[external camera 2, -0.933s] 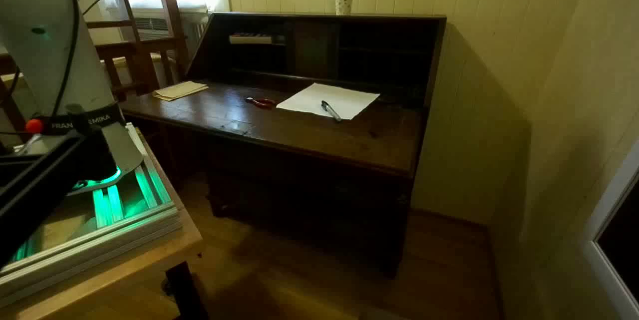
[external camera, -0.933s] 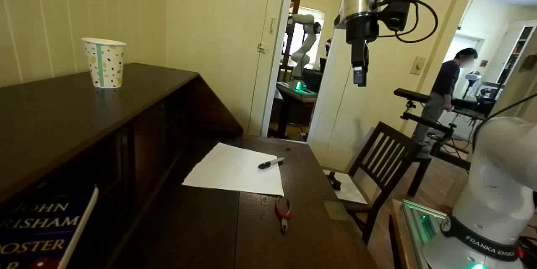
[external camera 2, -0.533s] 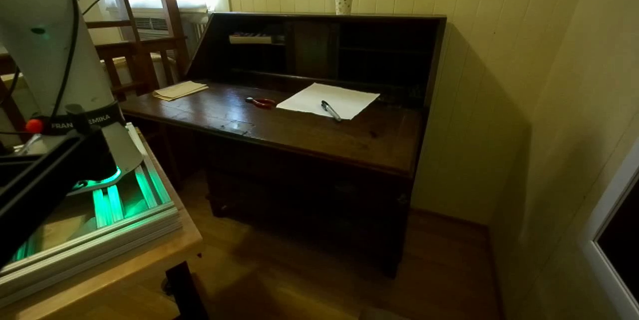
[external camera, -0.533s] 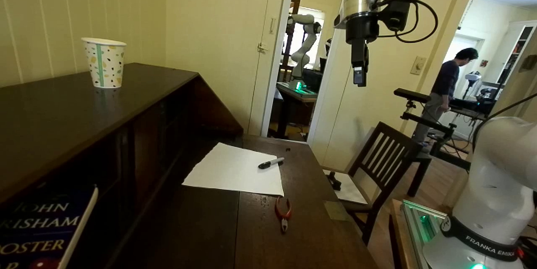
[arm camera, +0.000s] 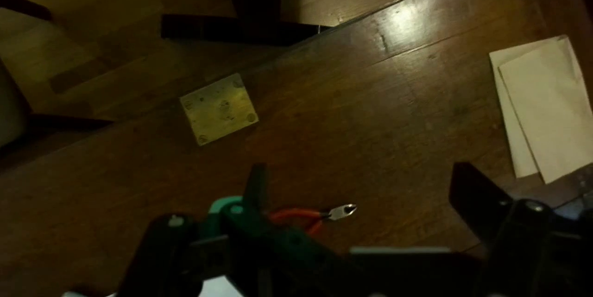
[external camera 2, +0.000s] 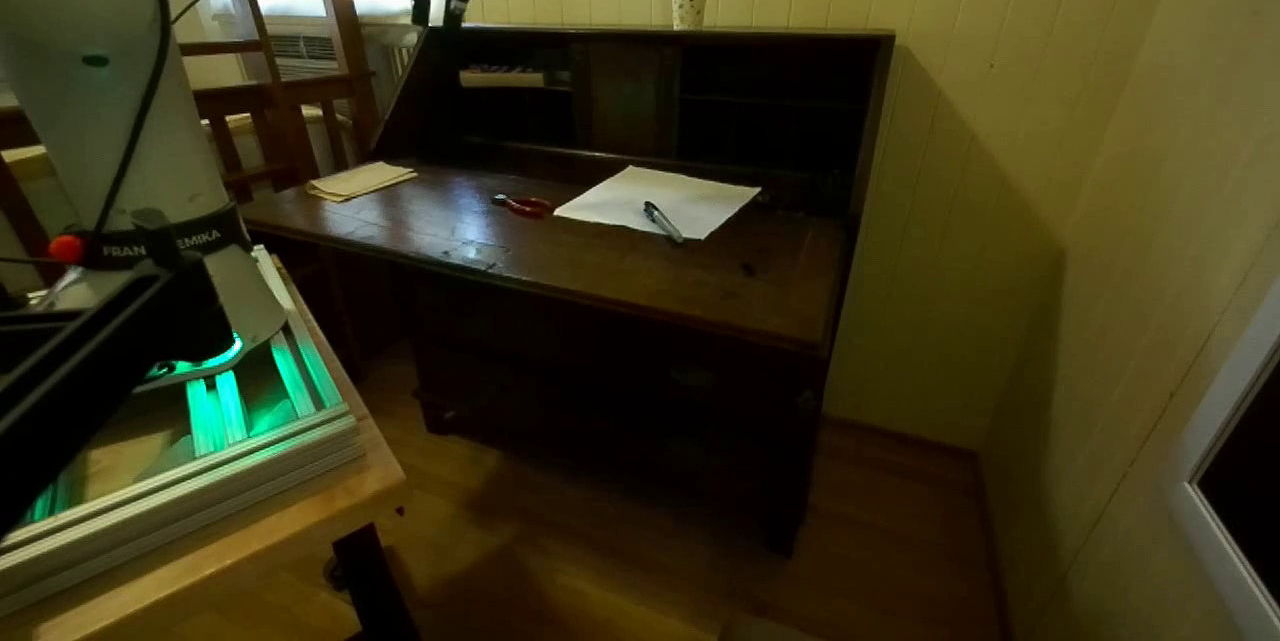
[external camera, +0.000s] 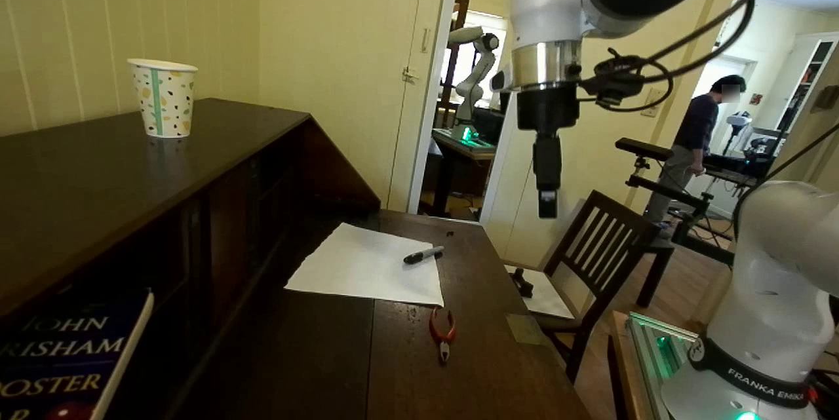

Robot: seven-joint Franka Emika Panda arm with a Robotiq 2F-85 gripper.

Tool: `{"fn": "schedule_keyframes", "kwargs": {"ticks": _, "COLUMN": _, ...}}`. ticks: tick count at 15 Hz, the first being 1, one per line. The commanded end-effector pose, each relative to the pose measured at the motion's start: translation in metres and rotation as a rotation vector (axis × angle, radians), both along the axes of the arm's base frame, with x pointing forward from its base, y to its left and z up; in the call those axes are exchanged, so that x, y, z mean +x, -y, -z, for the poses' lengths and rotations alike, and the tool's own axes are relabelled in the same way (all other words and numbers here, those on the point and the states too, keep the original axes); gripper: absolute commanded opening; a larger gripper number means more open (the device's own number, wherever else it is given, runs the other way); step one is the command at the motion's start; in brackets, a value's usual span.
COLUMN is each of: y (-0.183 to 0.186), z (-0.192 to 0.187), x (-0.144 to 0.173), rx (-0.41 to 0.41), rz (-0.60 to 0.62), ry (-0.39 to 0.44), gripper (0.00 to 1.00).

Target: Wipe the top of the table with the white cloth

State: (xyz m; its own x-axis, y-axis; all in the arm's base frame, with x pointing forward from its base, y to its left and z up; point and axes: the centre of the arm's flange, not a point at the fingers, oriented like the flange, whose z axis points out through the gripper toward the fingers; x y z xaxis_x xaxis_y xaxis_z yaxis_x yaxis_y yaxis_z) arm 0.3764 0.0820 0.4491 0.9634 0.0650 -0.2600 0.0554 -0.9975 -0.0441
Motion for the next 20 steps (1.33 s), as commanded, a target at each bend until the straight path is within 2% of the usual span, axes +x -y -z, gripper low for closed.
{"fn": "schedule_keyframes", "kwargs": {"ticks": 1, "y": -0.079, "z": 0.051, "x": -0.041, "rx": 0.072, "rz": -0.104, "ry": -0.039, "gripper": 1.0}}
{"fn": "schedule_keyframes", "kwargs": {"ticks": 3, "y": -0.124, "z": 0.082, "x": -0.059, "rx": 0.108, "rz": -0.181, "ry": -0.034, "gripper": 1.0}}
{"fn": "schedule_keyframes", "kwargs": {"ticks": 4, "y": -0.144, "z": 0.098, "x": -0.066, "rx": 0.11, "rz": -0.216, "ry": -0.026, "gripper": 1.0}}
{"fn": "schedule_keyframes", "kwargs": {"ticks": 5, "y": -0.16, "z": 0.114, "x": -0.069, "rx": 0.078, "rz": -0.275, "ry": -0.002, "gripper": 1.0}}
{"fn": "schedule_keyframes", "kwargs": {"ticks": 6, "y": -0.135, "z": 0.082, "x": -0.054, "rx": 0.076, "rz": -0.221, "ry": -0.029, "gripper": 1.0}}
{"fn": "schedule_keyframes", "kwargs": {"ticks": 8, "y": -0.157, "z": 0.104, "x": -0.067, "rx": 0.061, "rz": -0.281, "ry": -0.021, "gripper": 1.0}}
{"fn": "schedule_keyframes", "kwargs": {"ticks": 12, "y": -0.156, "z": 0.109, "x": -0.067, "rx": 0.062, "rz": -0.279, "ry": -0.023, "gripper": 1.0}}
{"fn": "schedule_keyframes", "kwargs": {"ticks": 13, "y": -0.152, "z": 0.115, "x": -0.069, "rx": 0.043, "rz": -0.277, "ry": -0.046, "gripper": 1.0}}
{"fn": "schedule_keyframes", "kwargs": {"ticks": 17, "y": -0.186, "z": 0.152, "x": -0.05, "rx": 0.045, "rz": -0.339, "ry": -0.012, "gripper": 1.0}}
{"fn": "schedule_keyframes", "kwargs": {"ticks": 20, "y": -0.209, "z": 0.176, "x": -0.048, "rx": 0.061, "rz": -0.367, "ry": 0.064, "gripper": 1.0}}
